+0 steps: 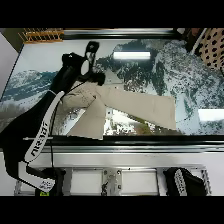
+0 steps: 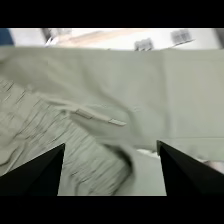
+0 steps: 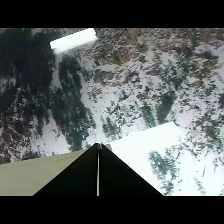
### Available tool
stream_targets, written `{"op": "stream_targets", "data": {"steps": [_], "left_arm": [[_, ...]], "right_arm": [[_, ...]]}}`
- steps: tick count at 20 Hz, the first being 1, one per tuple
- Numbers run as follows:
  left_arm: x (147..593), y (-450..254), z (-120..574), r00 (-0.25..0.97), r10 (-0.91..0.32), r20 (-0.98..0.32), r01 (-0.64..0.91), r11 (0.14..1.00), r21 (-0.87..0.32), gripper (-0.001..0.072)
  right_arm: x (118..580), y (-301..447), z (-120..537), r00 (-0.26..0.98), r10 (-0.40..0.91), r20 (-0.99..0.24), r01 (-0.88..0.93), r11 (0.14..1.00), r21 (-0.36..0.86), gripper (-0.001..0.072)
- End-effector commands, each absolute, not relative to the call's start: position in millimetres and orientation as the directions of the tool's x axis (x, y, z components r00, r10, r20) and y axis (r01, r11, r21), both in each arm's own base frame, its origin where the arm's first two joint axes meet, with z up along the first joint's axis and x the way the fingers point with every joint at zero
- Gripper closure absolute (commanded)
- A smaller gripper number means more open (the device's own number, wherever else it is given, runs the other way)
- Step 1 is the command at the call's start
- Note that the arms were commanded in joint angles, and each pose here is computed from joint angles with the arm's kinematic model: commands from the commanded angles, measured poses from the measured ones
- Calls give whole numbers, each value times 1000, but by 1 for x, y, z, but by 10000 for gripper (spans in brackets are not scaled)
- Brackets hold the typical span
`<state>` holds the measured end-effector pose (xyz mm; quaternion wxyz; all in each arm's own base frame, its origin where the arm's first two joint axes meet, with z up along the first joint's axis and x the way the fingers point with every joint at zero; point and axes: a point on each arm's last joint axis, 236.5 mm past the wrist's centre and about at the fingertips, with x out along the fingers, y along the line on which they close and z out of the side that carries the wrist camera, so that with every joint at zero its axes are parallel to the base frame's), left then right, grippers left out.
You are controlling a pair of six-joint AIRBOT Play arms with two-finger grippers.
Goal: Fold the clothes and pants, and hang the long-sleeved shirts on hangers.
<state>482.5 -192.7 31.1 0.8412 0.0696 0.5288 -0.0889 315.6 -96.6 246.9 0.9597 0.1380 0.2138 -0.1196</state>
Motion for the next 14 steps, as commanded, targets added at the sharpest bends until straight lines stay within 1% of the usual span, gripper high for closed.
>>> {"op": "stream_targets", "data": {"steps": [1,2,4,6,7,11,14], "left_arm": [[456,-102,-33,244,85,-966,86,990,109,84],[447,-97,-44,211,97,-973,93,989,119,84],[434,-98,-59,171,104,-980,163,978,132,83],[427,-115,-68,165,76,-983,282,952,121,83],[426,-124,-70,169,58,-984,314,943,109,82],[438,-145,-74,239,2,-971,341,936,86,83],[431,-143,-83,219,7,-976,346,934,84,83]], "right_arm": [[314,-91,243,875,-147,-461,278,932,231,703],[314,-90,241,872,-144,-468,278,932,231,703],[313,-89,236,864,-136,-484,277,932,233,703],[311,-87,232,857,-129,-499,276,932,233,703],[310,-87,230,853,-125,-506,276,932,234,703],[308,-84,225,842,-114,-528,274,933,235,703],[306,-83,223,837,-109,-536,273,933,236,703]]}}
